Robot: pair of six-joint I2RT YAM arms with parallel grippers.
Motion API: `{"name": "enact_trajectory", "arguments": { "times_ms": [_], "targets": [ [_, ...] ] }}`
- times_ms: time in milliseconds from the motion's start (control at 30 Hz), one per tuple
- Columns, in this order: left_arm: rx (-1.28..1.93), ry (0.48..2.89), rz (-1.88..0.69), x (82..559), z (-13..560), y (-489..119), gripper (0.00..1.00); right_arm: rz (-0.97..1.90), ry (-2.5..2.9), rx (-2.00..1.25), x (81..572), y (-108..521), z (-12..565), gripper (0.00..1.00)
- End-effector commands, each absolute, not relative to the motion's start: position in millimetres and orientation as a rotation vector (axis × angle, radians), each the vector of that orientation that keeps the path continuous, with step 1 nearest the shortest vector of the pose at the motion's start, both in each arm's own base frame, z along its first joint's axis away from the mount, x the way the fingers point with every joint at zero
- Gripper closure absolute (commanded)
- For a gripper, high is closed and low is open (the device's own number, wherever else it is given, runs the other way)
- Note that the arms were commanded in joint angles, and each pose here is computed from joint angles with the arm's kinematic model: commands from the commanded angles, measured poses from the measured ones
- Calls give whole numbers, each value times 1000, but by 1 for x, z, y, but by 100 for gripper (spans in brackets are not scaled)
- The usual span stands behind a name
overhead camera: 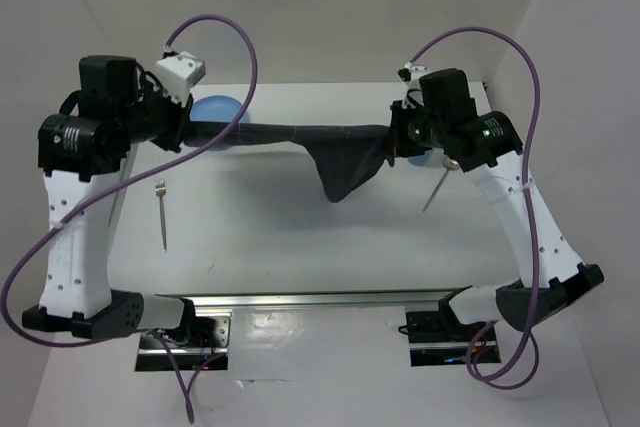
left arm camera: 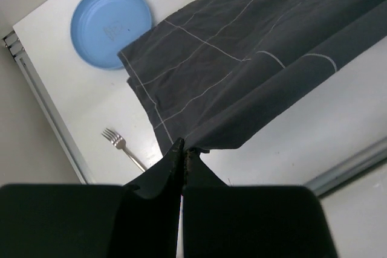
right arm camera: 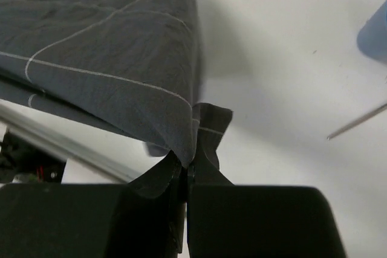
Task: Set the dinner table for one person
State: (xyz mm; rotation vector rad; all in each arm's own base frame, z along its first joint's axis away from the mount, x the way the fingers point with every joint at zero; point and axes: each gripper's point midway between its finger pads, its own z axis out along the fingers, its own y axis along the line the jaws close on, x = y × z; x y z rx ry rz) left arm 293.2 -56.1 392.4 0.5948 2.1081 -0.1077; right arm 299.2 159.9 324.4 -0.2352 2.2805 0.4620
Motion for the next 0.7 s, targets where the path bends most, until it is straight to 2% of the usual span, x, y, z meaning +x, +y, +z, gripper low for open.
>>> {"name": "enact_trajectory", "arguments": {
  "times_ms": [0,233,400,500,667],
  "targets": [
    [561,2164,84,269,387,-19,100,286,2371,-207,260,116,321,100],
    [560,2081,81,223,410,-19,100,476,2274,-231,217,124,363,100],
    [541,2100,97,221,405,-16,100,501,2273,-213,206,122,363,100],
    [570,2177,58,232,383,-21,100,453,2349,-150,217,121,343,100],
    [565,2335,44,271,326,-22,100,328,2594,-115,255,129,269,100]
  ]
}}
